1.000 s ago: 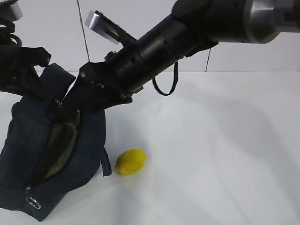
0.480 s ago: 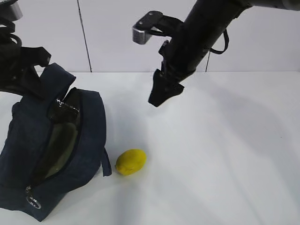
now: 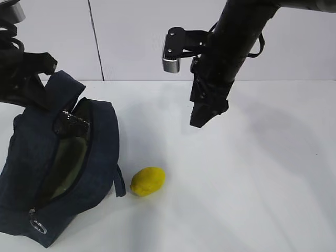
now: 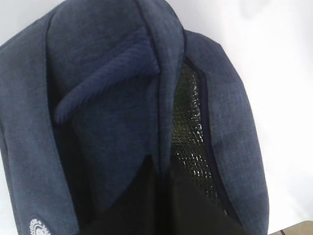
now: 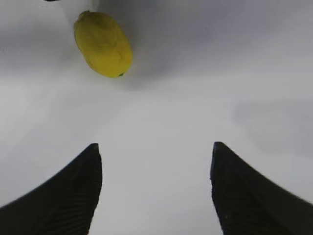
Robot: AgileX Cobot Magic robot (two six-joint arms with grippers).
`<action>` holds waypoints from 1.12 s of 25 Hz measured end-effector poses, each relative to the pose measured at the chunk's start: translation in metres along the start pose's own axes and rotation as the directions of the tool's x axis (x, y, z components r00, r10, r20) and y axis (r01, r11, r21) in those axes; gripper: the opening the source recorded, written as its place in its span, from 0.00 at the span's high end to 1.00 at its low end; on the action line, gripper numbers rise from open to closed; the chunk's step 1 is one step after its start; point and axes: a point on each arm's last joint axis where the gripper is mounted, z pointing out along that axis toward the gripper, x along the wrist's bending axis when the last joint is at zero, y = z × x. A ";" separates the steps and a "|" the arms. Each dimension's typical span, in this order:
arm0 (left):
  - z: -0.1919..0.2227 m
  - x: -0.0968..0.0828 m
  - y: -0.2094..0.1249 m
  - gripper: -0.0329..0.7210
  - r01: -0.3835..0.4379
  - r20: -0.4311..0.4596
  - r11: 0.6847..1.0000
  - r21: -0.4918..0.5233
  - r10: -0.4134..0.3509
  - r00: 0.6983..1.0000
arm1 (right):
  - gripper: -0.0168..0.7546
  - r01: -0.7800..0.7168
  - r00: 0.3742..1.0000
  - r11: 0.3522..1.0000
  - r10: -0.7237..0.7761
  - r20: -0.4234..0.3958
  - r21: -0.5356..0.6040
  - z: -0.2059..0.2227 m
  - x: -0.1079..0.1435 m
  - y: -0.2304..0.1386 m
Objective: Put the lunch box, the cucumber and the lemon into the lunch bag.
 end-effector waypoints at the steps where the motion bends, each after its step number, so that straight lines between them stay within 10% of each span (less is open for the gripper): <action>1: 0.000 0.000 0.000 0.97 0.000 0.000 1.000 0.000 0.000 1.000 | 0.30 0.008 1.000 1.000 -0.008 -0.018 0.004 0.000 0.002 0.000; 28: -0.009 0.029 -0.003 0.97 -0.024 -0.145 0.997 0.068 0.034 0.989 | 0.30 0.168 0.949 0.959 -0.220 -0.226 -0.228 0.037 0.029 0.003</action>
